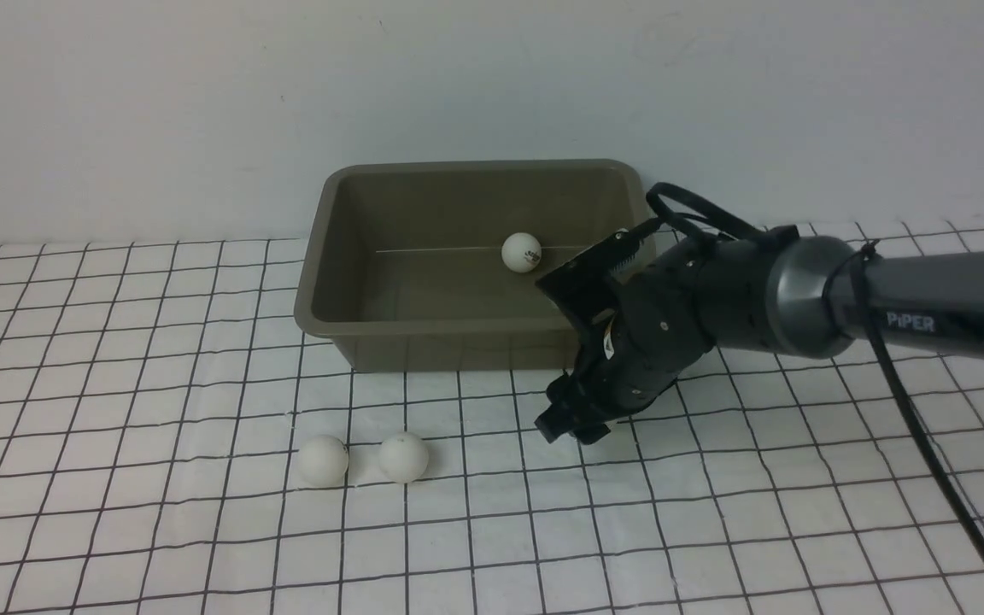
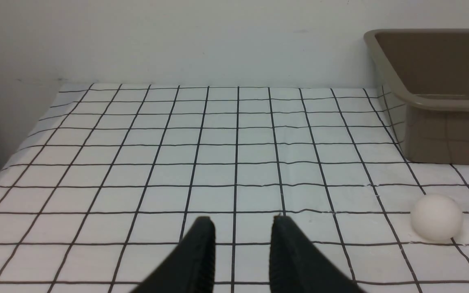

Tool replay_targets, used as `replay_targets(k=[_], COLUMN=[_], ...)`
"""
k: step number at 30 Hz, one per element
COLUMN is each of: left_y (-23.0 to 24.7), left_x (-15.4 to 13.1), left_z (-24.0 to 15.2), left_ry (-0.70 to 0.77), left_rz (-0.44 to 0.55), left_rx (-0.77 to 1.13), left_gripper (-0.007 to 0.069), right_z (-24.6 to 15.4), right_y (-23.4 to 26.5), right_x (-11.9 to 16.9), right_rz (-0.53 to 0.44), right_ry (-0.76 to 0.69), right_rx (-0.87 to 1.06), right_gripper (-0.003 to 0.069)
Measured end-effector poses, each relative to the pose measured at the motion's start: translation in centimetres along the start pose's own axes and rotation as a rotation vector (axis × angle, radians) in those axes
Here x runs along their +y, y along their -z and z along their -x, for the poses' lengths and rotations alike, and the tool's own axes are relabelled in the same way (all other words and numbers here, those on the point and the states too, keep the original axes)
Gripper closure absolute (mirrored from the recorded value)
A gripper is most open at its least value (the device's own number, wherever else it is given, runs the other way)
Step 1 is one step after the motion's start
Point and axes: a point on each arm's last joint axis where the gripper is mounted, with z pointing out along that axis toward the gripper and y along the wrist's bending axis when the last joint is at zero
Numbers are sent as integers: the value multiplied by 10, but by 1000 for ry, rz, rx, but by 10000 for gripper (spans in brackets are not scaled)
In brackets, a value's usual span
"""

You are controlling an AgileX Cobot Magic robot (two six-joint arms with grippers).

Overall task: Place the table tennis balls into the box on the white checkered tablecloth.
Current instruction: 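Reach for and grasp a ping pong ball on the table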

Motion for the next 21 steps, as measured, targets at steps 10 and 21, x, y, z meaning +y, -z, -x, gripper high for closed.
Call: replay_targets(k=[10,21], left_y=[0,0], left_x=[0,0], left_z=[0,0], left_ry=[0,0], left_rz=[0,0], left_rx=[0,0], left_gripper=[451,451], right_z=[1,7], right_y=[12,65], right_x=[-2,8], right_rz=[-6,45], right_ry=[5,0], right_rx=[10,14], right_gripper=[301,301])
